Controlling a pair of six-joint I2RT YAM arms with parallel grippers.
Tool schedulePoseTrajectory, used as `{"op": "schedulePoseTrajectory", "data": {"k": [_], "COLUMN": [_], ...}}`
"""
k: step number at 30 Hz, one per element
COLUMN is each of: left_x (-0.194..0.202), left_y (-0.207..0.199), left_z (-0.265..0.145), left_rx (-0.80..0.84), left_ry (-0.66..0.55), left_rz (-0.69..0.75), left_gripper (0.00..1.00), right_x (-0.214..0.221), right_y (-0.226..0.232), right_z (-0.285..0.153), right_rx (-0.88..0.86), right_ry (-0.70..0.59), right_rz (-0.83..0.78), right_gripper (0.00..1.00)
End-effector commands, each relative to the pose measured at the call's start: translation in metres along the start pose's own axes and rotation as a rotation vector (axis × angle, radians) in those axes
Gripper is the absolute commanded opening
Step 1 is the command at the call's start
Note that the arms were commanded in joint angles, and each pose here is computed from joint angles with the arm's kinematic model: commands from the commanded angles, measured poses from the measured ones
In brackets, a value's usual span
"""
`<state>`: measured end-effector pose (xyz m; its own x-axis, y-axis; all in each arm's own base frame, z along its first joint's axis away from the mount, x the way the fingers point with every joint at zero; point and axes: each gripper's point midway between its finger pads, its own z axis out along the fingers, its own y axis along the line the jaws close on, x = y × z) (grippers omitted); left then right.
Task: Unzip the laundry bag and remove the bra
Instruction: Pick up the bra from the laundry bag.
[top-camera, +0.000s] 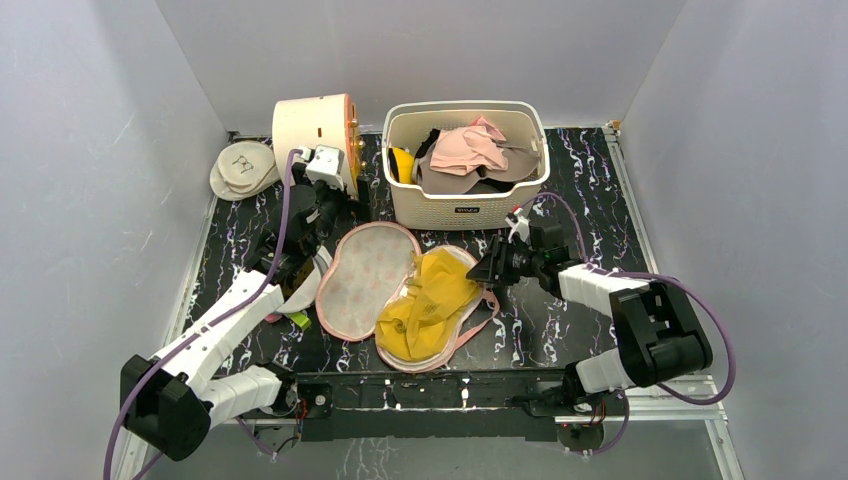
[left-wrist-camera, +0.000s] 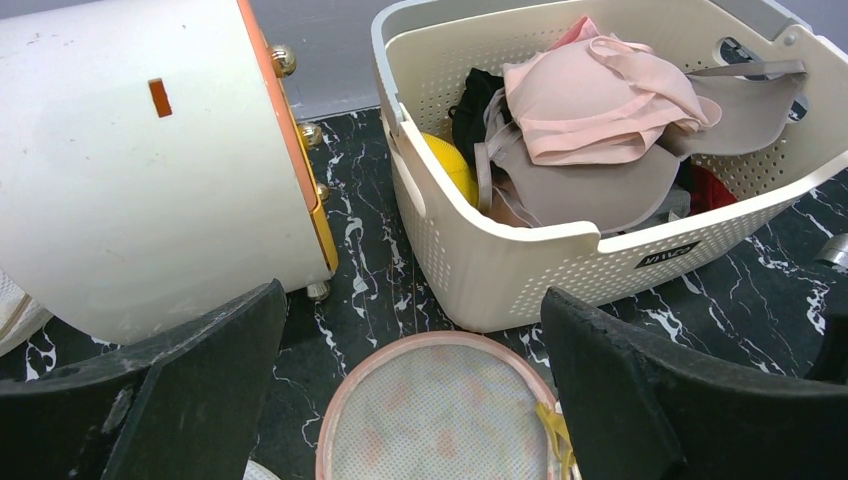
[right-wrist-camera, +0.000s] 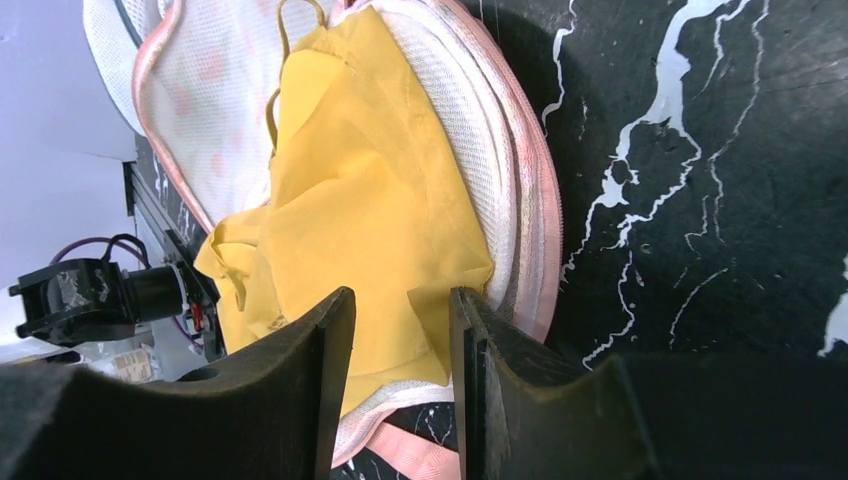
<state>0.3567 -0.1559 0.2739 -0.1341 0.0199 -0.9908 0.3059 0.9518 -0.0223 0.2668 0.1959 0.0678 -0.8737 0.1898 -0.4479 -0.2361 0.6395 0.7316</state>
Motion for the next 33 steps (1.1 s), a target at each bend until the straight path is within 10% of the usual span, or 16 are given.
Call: {"op": "schedulePoseTrajectory", "data": {"k": [1, 12, 24, 33], "left_x": [-0.025, -0.028, -0.026, -0.028], "left_y": [-0.002, -0.001, 0.0, 0.0], "left_z": [0.0, -0.002, 0.0, -0.002], "left_rx": [0.002, 0.001, -0.004, -0.006], "left_ry": [-0.059, -0.068, -0.061, -0.067], "left_rz": [-0.008, -0.008, -0.004, -0.005], "left_gripper": [0.98, 0.98, 0.98, 0.98], "right_x": [-0.012, -0.005, -0.014, -0.028], "right_y": [0.002, -0.016, 0.011, 0.088], "right_z": [0.011, 0.002, -0.008, -0.038], "right_rx": [0.006, 0.111, 0.087, -0.153], "right_ry": [-0.048, -0.075, -0.109, -0.12], "right_rz": [-0.034, -0.03, -0.022, 0.053], "right_gripper": [0.38, 0.4, 0.02, 0.0]}}
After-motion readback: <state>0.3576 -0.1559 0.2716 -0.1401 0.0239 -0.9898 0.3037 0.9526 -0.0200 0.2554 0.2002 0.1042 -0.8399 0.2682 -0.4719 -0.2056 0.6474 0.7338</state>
